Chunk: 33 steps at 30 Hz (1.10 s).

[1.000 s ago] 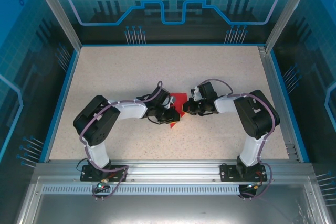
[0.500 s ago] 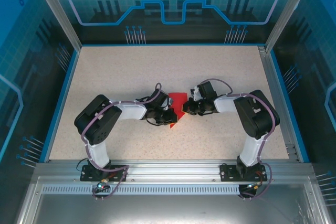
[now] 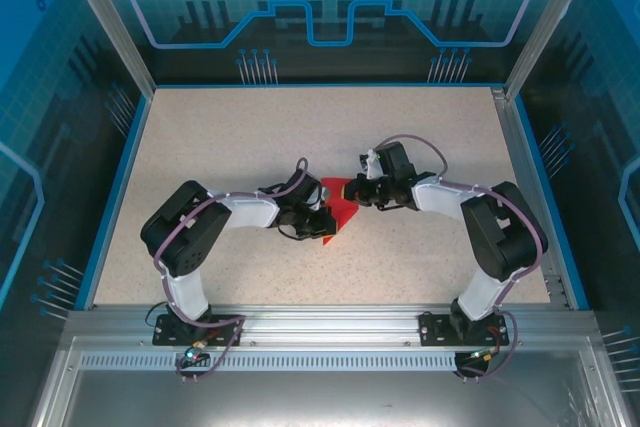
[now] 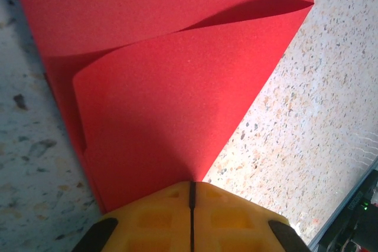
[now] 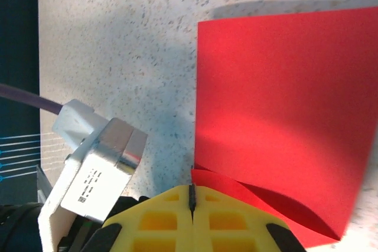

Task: Fold a paper plane with a square sheet of paper (pick it up from the middle)
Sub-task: Third fold the triangle at the center of the table.

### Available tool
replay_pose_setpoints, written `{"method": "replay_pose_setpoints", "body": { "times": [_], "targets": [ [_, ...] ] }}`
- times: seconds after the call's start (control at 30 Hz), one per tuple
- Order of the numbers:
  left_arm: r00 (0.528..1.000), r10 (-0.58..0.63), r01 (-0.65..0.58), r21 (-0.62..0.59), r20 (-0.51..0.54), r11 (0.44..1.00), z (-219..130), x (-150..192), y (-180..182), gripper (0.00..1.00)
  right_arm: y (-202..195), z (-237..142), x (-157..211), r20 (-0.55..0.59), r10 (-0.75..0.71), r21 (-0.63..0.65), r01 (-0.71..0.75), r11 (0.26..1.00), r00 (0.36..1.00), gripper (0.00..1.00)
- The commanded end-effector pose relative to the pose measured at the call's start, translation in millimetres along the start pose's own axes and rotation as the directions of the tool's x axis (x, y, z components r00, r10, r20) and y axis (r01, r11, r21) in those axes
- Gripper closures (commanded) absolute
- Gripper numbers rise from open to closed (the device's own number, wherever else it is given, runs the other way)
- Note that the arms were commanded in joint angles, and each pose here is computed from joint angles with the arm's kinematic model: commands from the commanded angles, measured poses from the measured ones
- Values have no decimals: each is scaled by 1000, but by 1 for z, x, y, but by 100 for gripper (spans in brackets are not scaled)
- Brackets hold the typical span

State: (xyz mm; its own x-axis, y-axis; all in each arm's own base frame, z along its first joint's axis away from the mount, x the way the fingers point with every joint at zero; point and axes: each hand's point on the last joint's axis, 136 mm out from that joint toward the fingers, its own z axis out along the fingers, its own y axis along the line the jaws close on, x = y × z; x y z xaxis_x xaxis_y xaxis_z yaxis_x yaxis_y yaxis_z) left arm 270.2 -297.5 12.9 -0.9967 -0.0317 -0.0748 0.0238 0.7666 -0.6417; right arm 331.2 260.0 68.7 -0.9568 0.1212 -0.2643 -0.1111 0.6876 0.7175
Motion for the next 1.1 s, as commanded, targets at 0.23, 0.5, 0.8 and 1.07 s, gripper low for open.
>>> {"method": "replay_pose_setpoints", "body": {
  "times": [0.23, 0.5, 0.8, 1.07],
  "targets": [
    [996, -66, 56, -158, -60, 986, 1, 22, 41, 94, -12, 28, 50, -103, 43, -24, -45, 999, 994, 100],
    [996, -69, 59, -170, -57, 984, 2, 23, 45, 95, -49, 40, 57, -109, 79, 70, -71, 995, 991, 100],
    [995, -71, 57, -199, -64, 978, 3, 29, 55, 96, -75, 30, 33, 10, 84, 63, -84, 994, 996, 100],
    [995, -67, 52, -208, -69, 977, 3, 31, 59, 96, -87, 18, 5, 69, 123, 87, -129, 988, 990, 100]
  ]
}}
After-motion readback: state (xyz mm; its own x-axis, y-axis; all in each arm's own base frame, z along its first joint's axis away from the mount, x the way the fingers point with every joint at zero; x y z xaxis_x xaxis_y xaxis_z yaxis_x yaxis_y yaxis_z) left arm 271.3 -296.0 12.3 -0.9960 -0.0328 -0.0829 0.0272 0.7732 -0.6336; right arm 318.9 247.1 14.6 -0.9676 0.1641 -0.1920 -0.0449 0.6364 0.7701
